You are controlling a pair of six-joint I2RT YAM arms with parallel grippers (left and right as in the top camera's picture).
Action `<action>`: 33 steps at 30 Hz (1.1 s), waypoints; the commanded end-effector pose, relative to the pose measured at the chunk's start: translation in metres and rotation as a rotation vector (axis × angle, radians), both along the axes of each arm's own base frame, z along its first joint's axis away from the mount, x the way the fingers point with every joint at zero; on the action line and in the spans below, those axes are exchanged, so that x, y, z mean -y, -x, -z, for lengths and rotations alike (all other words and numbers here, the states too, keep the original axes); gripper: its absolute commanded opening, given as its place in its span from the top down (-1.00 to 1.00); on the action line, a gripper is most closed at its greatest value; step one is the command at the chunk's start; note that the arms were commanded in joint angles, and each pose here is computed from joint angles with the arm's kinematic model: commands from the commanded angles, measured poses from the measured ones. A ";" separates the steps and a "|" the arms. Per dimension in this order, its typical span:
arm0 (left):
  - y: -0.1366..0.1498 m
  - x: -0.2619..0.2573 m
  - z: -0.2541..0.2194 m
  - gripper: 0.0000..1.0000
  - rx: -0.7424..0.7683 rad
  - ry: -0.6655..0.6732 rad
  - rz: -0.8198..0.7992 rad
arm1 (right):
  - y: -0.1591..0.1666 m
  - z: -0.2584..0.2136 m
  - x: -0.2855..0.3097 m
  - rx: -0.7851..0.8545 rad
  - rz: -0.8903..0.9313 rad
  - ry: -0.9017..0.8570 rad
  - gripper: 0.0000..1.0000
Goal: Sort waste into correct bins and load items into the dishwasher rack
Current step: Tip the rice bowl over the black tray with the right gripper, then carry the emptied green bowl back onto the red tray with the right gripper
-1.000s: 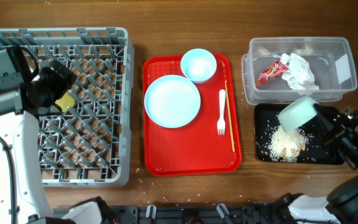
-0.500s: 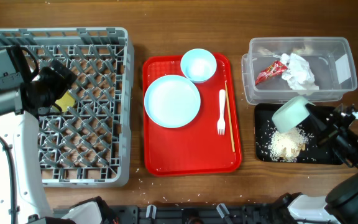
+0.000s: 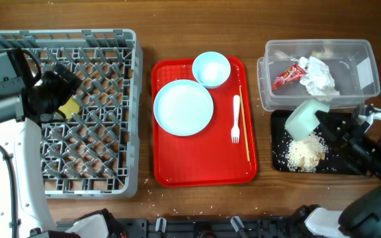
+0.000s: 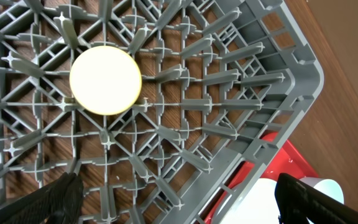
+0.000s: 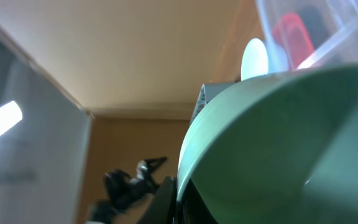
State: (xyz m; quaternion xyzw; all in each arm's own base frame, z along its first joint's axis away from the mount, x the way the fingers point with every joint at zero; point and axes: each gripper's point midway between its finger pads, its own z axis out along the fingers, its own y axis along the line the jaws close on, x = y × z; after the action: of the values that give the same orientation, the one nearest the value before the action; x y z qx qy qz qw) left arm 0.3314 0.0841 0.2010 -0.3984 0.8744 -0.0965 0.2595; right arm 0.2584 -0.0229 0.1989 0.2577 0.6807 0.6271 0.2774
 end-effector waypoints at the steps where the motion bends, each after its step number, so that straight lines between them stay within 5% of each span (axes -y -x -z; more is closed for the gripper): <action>1: 0.001 0.000 -0.005 -1.00 0.016 -0.013 0.003 | 0.002 -0.018 -0.006 0.170 -0.018 0.163 0.91; 3: 0.001 0.000 -0.005 -1.00 0.016 -0.013 0.003 | 0.002 -0.010 -0.003 0.105 -0.046 0.249 0.91; 6: 0.001 0.000 -0.005 -1.00 0.016 -0.013 0.003 | -0.003 0.050 0.044 -0.392 0.102 0.518 0.91; 7: 0.001 0.000 -0.005 -1.00 0.016 -0.013 0.003 | -0.002 0.049 0.043 -0.424 0.119 0.590 0.91; 12: 0.001 0.000 -0.005 -1.00 0.016 -0.013 0.003 | -0.011 0.003 -0.038 -0.273 0.053 0.741 0.91; 16: 0.001 0.000 -0.005 -1.00 0.016 -0.013 0.003 | 0.000 0.022 -0.077 -0.369 0.048 0.955 0.91; 25: 0.001 0.000 -0.005 -1.00 0.016 -0.013 0.003 | 0.042 0.116 -0.239 -0.240 -0.533 1.270 0.91; 33: 0.001 0.000 -0.005 -1.00 0.016 -0.013 0.003 | 0.051 0.110 -0.299 0.018 -0.598 1.278 0.91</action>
State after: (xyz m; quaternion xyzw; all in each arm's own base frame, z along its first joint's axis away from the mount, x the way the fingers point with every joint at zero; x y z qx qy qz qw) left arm 0.3314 0.0841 0.2013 -0.3983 0.8743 -0.0966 0.2600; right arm 0.1993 0.2602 0.0766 -0.1410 0.9668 0.1417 0.1594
